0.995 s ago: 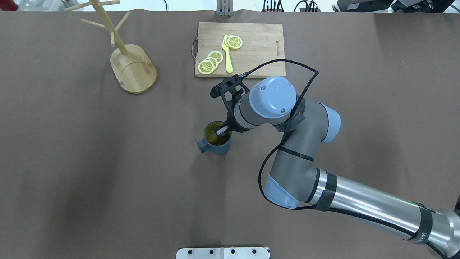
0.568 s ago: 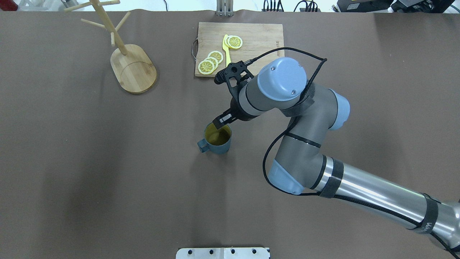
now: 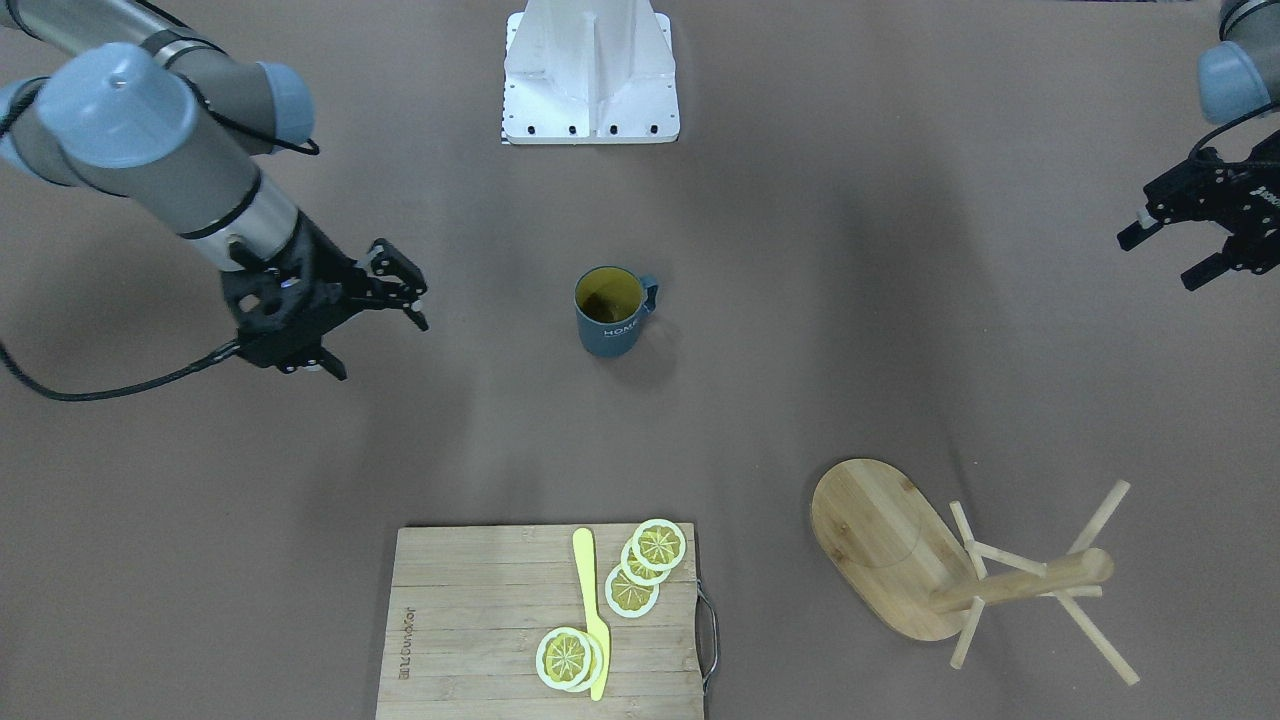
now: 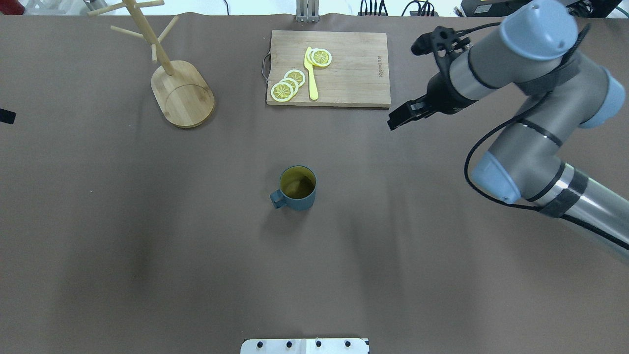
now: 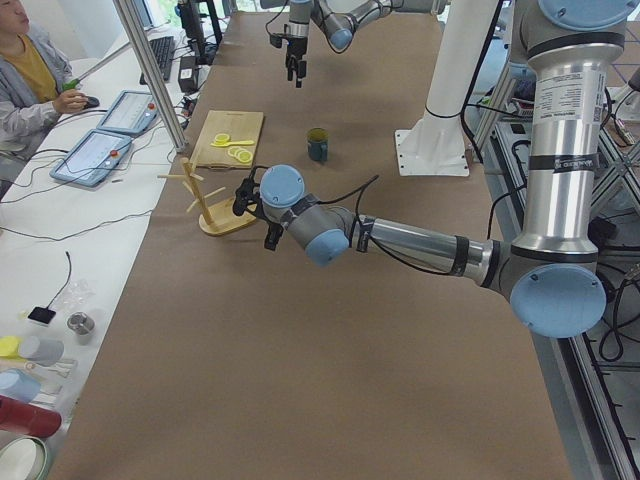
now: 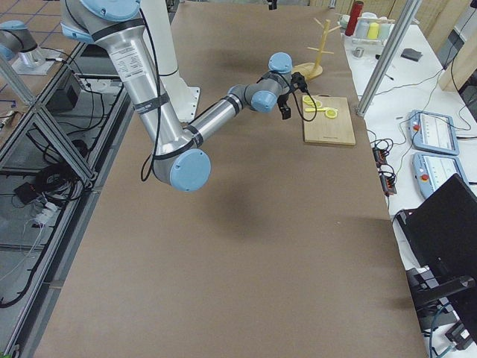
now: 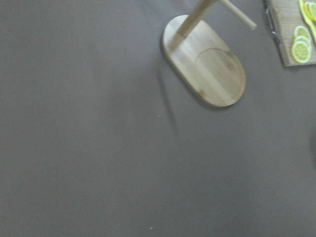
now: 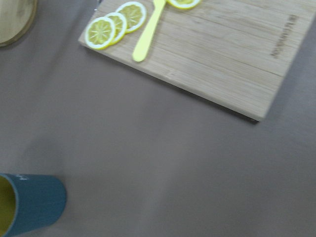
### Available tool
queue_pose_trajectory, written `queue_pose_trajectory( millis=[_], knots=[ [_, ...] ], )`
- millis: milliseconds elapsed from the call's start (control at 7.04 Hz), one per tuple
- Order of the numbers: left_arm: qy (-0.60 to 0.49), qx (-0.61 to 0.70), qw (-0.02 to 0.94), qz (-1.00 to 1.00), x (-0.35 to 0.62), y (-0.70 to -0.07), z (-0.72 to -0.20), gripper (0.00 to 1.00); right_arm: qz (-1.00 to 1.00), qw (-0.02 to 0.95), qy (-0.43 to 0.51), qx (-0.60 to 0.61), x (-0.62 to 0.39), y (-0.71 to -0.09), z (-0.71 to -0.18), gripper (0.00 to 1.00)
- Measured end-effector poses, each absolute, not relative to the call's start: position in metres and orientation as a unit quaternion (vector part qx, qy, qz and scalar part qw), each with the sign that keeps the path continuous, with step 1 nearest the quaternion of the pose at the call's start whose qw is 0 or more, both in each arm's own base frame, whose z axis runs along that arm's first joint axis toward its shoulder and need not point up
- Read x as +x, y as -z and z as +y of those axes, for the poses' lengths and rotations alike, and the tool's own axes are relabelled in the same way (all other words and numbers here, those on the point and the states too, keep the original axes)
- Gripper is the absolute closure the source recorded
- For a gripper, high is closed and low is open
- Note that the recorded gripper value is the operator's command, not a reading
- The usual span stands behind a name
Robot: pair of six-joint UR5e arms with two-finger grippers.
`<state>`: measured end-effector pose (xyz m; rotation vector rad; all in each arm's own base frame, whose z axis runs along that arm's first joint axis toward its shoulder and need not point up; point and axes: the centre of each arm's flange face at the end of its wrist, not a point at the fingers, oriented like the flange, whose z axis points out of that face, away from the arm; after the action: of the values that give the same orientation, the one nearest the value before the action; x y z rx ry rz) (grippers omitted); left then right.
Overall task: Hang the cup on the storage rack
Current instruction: 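Release the mug and raise the right gripper away while the left arm moves in, then reach the left gripper toward the mug handle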
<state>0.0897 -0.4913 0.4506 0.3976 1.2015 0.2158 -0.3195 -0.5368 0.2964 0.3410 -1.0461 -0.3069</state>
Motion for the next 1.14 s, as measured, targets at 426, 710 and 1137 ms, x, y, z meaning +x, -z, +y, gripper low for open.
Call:
queue_pose_trajectory(
  millis=[426,710,1137],
  knots=[
    [-0.189,0.281,0.746,0.574,0.174,-0.374,-0.498,0.03,-0.497,0.852,0.106,0.125,-0.186,-0.396,-0.54,0.0],
    [-0.195,0.358,0.702,0.584,0.256,-0.351,-0.474,0.03,-0.478,0.866,0.095,0.109,-0.144,-0.458,-0.519,0.0],
    [-0.167,0.417,0.634,0.629,0.399,-0.331,-0.405,0.03,-0.452,0.88,0.097,0.105,-0.09,-0.527,-0.492,0.0]
  ],
)
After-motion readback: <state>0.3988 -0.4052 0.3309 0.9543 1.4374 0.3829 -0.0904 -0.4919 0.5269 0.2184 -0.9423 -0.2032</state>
